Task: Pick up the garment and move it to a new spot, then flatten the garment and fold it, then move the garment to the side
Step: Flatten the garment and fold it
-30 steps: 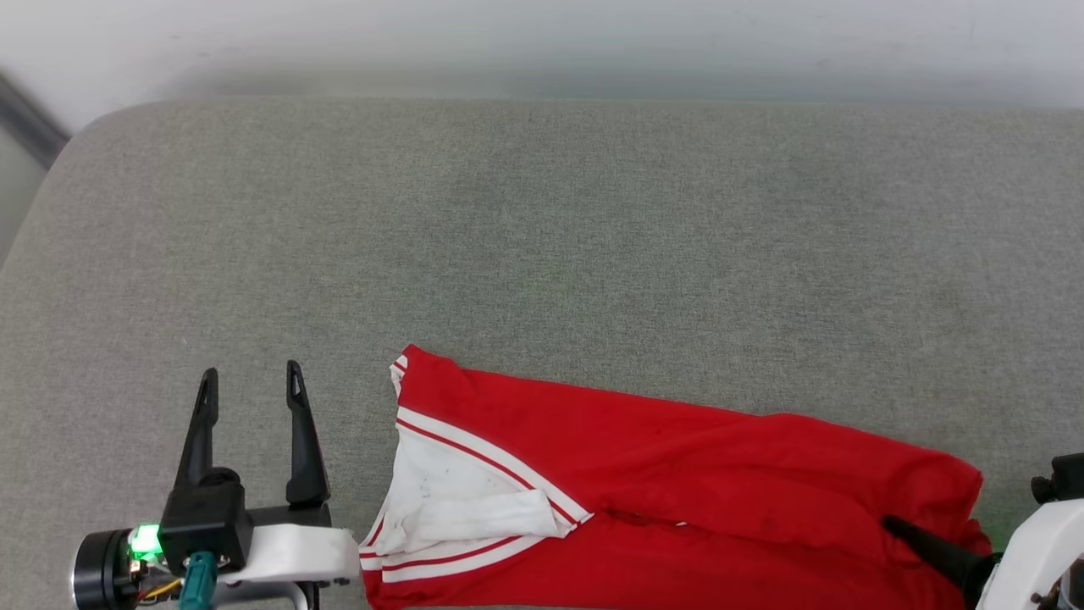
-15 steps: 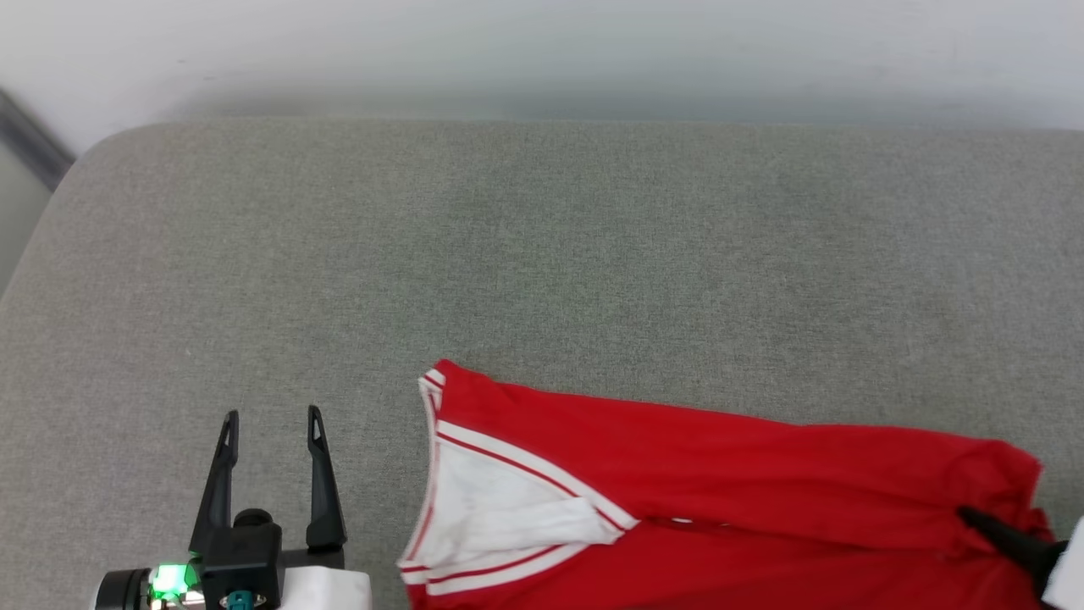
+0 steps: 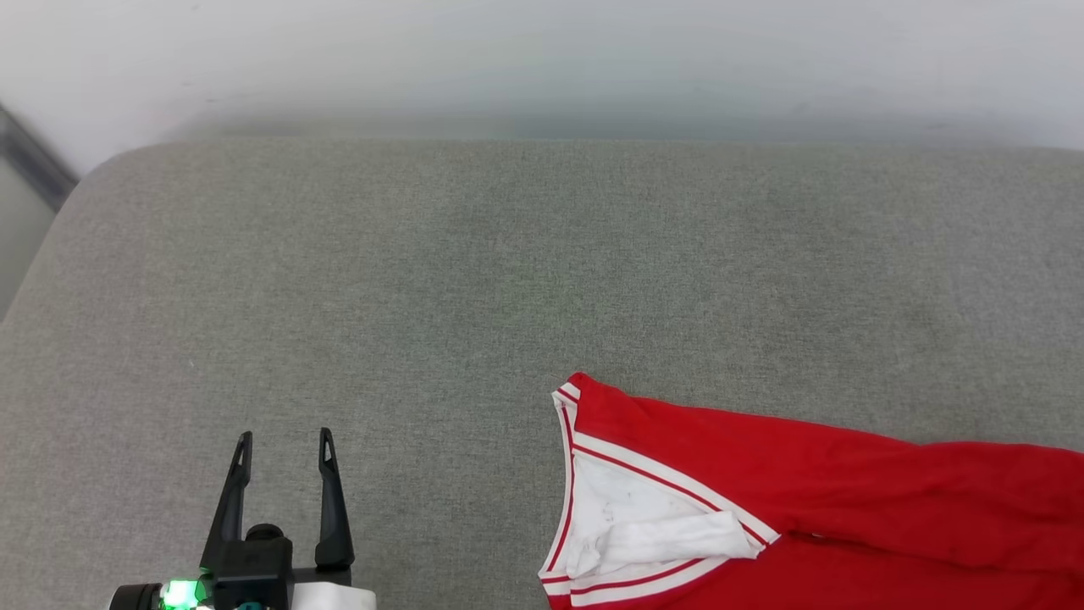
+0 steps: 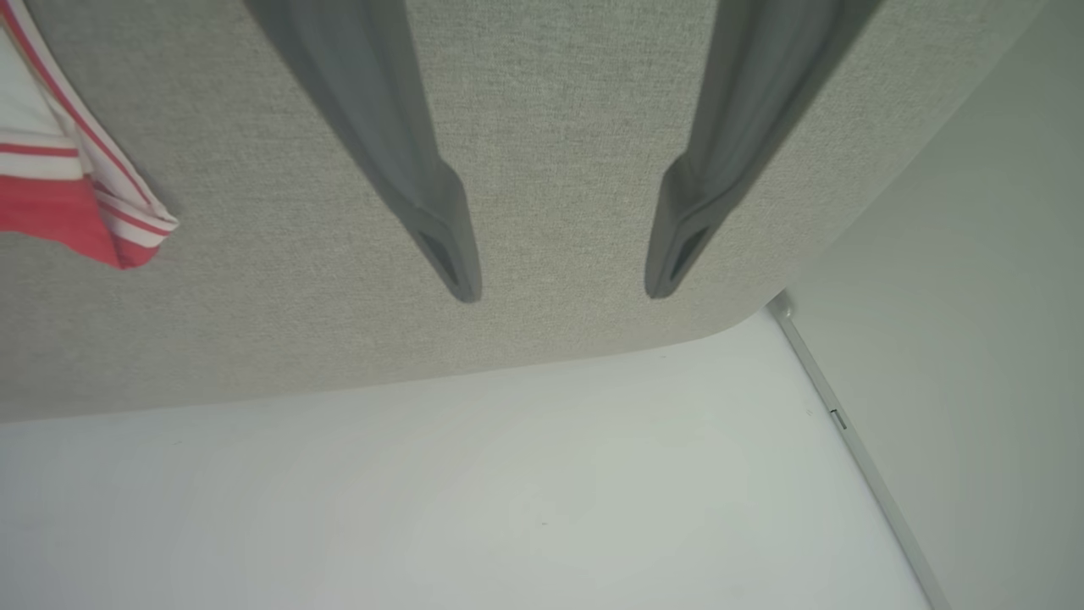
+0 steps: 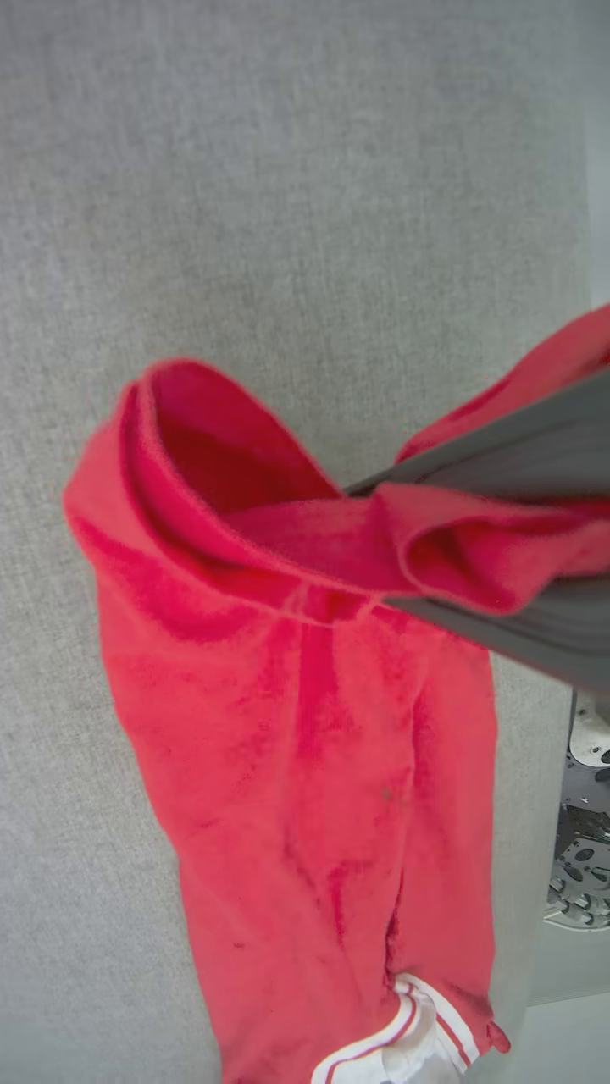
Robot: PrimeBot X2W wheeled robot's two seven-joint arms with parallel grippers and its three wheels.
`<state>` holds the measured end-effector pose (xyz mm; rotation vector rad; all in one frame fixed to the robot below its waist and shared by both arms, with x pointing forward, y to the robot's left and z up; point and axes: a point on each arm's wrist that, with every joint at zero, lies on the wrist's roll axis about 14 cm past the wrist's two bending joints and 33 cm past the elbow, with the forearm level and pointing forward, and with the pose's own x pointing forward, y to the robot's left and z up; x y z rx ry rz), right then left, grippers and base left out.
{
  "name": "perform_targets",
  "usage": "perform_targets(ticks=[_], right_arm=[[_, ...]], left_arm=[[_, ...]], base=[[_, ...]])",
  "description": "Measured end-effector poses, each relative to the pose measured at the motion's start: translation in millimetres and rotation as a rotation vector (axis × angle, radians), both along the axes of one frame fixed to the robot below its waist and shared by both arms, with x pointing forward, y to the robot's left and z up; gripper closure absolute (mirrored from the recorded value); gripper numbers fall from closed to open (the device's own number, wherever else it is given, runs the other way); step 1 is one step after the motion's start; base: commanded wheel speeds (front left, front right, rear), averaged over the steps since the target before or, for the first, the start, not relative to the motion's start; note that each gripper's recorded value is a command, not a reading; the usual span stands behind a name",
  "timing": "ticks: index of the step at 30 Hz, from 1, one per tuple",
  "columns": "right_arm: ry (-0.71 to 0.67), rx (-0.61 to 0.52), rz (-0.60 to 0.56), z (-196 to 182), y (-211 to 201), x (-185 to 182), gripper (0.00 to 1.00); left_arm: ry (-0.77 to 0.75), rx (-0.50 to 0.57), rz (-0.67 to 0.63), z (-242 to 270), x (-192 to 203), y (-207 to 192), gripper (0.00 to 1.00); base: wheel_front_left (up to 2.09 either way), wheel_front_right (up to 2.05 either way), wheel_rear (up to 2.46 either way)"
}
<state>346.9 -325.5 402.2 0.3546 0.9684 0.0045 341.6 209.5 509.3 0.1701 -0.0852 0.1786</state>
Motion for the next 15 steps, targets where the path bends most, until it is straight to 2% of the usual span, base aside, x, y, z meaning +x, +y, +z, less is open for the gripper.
perform_targets(ticks=[3,6,11,15], right_arm=[[0.020,0.022,0.056,4,15,-2,1.00],[-0.014,0.096,0.133,16,49,3,1.00],[-0.076,0.183,0.313,41,112,6,1.00],[-0.110,0.202,0.467,56,159,6,1.00]], left_arm=[[-0.003,0.001,-0.004,1,-2,0,0.00],[-0.005,0.001,-0.005,2,-3,0,0.00],[-0.001,-0.001,-0.005,1,-5,0,0.00],[0.001,-0.004,-0.006,0,-4,0,0.00]], base=[[0.00,0.00,0.00],[0.00,0.00,0.00],[0.00,0.00,0.00],[0.00,0.00,0.00]])
